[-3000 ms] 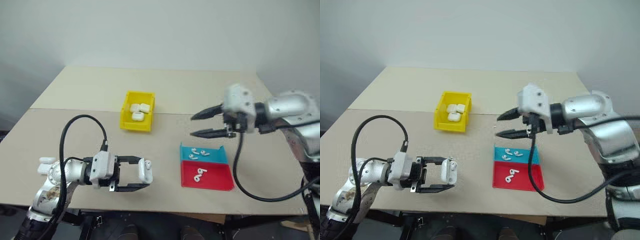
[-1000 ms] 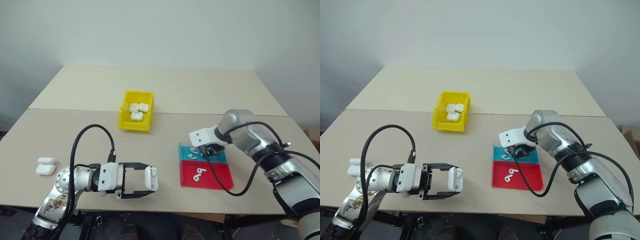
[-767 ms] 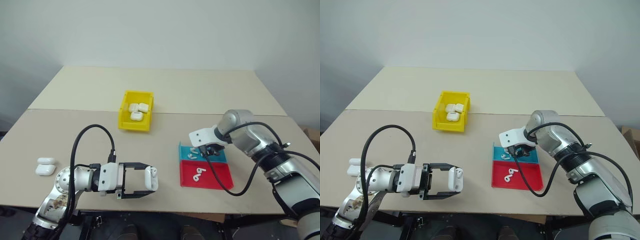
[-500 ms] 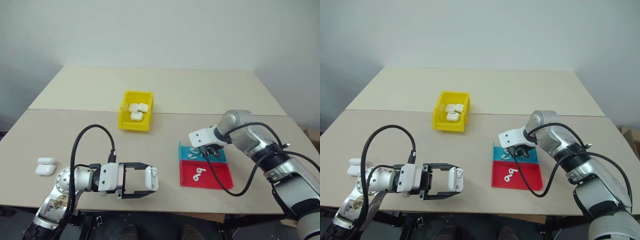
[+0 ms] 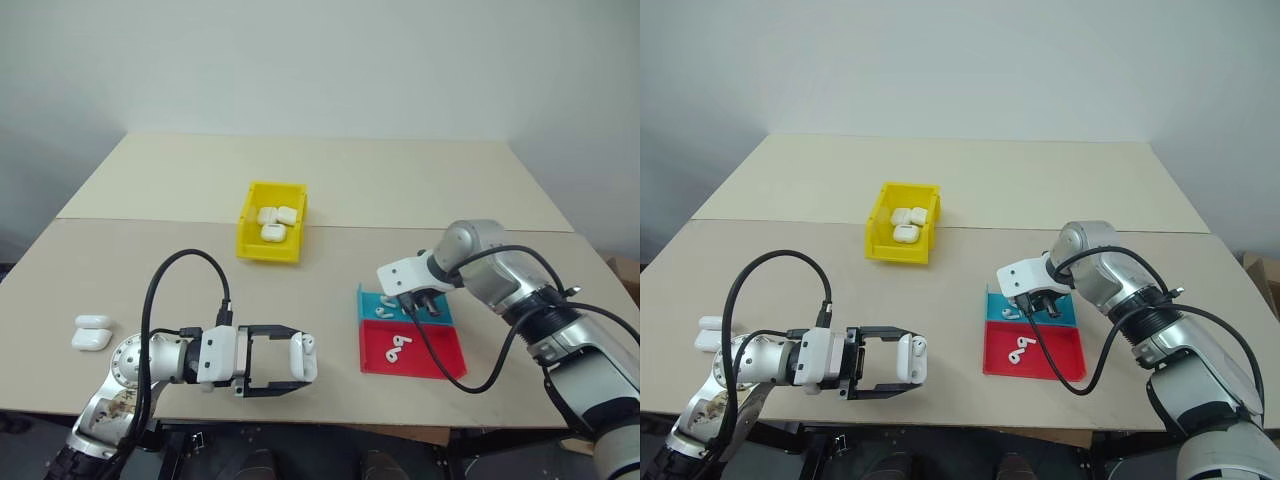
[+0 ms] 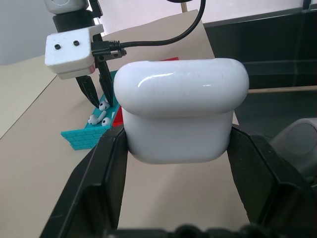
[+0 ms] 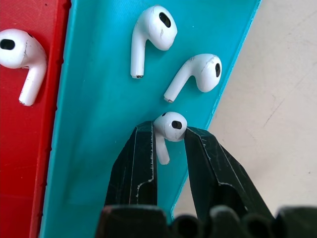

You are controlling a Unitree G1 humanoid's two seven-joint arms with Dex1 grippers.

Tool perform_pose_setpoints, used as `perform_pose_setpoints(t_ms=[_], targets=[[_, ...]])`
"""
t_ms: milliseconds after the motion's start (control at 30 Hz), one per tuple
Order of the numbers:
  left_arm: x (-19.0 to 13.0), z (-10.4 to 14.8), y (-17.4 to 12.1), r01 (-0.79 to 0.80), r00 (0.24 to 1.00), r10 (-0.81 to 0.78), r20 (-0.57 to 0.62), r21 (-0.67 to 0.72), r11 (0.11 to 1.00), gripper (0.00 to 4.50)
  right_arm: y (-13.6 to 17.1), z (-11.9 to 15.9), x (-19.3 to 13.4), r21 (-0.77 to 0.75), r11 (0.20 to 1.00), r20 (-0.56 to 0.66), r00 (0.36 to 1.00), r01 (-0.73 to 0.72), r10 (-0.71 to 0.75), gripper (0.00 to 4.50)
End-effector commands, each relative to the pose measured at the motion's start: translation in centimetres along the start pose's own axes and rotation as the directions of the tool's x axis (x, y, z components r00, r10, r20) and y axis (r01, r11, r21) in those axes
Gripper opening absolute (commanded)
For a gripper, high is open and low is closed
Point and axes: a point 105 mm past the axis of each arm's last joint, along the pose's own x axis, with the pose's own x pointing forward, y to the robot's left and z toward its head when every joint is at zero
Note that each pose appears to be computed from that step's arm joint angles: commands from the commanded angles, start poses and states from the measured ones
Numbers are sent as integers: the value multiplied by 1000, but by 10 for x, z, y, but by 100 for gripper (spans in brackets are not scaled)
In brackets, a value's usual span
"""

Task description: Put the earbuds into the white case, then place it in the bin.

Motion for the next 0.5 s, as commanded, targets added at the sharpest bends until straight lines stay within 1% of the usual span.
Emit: perform_pose_setpoints(t_ms=[33,100,133,233,300,367,400,500], targets=[[2,13,4,-5,999,4,38,51,999,274,-1,0,-9,16,999,26,999,42,-42,89],[3,18,8,-22,998,19,63,53,998,274,-3,1,-18,36,997,54,996,71,-73,89],[4,25,13,-43,995,38,90,48,998,274,-4,2,-28,62,993,82,991,101,-106,89],[8,45,25,-87,981,80,178,32,996,274,-6,10,-64,173,972,206,959,160,-195,89],[11,59,34,-105,966,98,238,18,994,274,-4,16,-96,262,941,296,911,213,-288,89],[14,69,39,-107,955,100,278,9,994,274,0,21,-121,329,911,356,861,249,-363,89],[14,71,40,-105,953,99,287,6,994,274,3,23,-127,350,902,374,844,254,-383,89],[19,81,45,-93,940,90,331,-5,996,274,13,31,-162,466,842,472,728,272,-497,89]])
